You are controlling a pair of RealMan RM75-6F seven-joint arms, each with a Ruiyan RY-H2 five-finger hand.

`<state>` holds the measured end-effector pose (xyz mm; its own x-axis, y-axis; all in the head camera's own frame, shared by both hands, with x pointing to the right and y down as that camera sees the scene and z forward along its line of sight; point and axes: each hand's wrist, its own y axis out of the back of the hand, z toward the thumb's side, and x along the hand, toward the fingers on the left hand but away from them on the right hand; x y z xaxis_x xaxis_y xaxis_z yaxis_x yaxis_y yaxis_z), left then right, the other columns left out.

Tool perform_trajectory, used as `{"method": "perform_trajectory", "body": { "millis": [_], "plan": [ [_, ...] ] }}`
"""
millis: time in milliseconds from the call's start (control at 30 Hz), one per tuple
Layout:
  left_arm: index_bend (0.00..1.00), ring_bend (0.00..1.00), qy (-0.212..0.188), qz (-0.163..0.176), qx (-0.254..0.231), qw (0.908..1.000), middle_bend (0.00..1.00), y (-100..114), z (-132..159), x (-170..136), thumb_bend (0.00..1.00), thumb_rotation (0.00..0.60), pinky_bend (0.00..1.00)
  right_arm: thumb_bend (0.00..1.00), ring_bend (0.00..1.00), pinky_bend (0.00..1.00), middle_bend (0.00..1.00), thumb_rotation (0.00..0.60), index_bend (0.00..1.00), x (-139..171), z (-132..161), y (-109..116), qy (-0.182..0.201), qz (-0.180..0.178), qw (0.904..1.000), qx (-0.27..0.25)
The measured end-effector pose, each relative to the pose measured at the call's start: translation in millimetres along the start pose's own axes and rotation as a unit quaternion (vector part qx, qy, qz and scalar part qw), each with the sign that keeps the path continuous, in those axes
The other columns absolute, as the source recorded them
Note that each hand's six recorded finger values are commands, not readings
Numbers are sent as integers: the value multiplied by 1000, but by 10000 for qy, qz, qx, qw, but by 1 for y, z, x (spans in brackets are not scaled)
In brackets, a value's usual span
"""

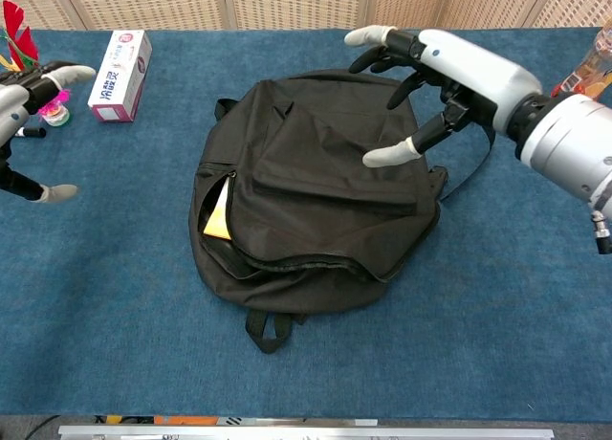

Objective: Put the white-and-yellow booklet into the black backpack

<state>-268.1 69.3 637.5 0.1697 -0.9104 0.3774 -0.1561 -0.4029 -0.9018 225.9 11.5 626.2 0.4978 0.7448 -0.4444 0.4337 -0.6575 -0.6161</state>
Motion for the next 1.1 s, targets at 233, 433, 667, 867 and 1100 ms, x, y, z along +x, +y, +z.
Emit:
{"method": "perform_trajectory", "body": {
  "millis": [233,433,667,867,1100],
  "plan": [
    [0,0,260,129,-209,9994,0,1,-30,-5,142,600,0,94,155,357,288,600,104,32,-29,38,-278,-382,9982,358],
    [0,0,558,444,-307,9970,0,6,-64,-7,143,600,0,163,209,413,362,600,173,65,-65,56,-621,-740,9915,867],
    [16,0,546,884,19,9946,0,15,-88,-15,143,600,11,164,274,485,418,600,280,107,-100,75,-848,-1387,9675,1936],
    [80,0,447,1229,373,9907,0,21,-103,-28,143,600,11,164,297,503,441,600,318,149,-129,86,-1126,-1876,9415,2565],
    [121,0,769,1159,599,9885,9,23,-120,-47,143,600,11,164,300,510,442,600,322,182,-161,88,-1618,-2001,9318,2559]
  ]
}}
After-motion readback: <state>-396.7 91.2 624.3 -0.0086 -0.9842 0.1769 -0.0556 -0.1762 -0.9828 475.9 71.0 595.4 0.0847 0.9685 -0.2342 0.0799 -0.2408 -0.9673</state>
